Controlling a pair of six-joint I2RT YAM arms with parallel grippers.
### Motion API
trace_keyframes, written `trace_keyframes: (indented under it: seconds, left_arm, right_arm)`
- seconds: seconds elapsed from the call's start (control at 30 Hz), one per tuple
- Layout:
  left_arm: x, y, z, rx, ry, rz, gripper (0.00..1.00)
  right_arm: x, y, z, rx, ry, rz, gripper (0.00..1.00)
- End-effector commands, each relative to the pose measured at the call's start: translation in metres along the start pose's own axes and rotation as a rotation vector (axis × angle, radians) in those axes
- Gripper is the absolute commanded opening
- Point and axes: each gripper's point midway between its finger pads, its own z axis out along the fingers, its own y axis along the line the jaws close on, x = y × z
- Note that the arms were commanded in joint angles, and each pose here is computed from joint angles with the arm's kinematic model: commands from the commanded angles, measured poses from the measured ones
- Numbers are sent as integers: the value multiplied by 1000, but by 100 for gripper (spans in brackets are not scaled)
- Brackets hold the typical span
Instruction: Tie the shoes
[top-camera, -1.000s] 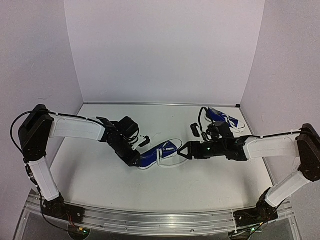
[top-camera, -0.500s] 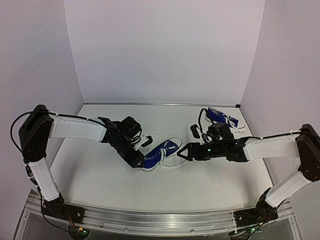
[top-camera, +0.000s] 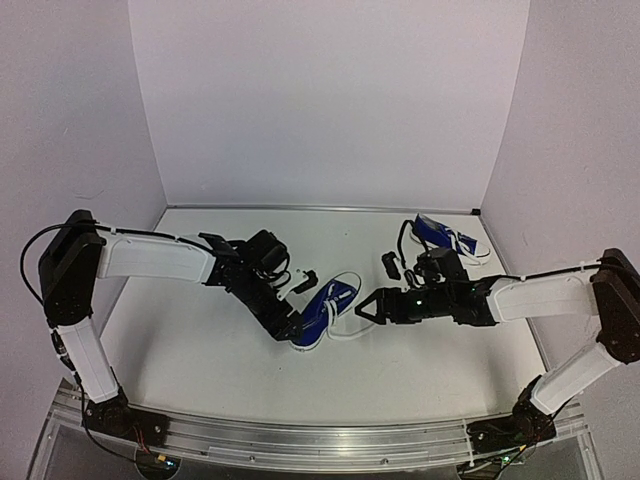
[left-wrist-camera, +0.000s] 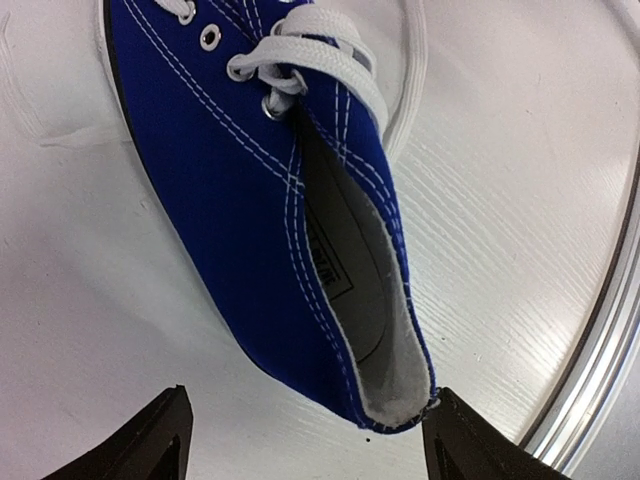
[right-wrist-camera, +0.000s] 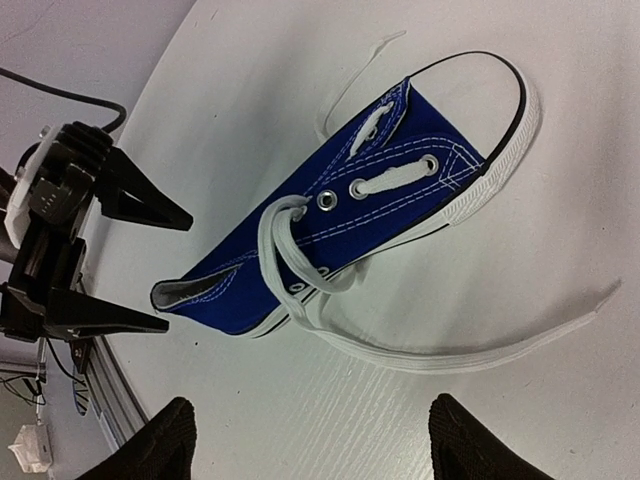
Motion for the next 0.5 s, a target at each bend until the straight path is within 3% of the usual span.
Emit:
trace_keyframes:
  seconds: [0.0, 0.17, 0.47]
  left_arm:
    - [-26, -9, -24, 16, -82, 58, 83]
    - [-31, -12, -22, 40, -106, 33, 80]
    - [-41, -25, 3, 57, -95, 45, 41]
  right_arm:
    - [-10, 8, -9, -30, -45, -8, 76]
    - [-8, 5, -9, -25, -45, -5, 77]
    - [-4, 4, -9, -27, -35, 3, 76]
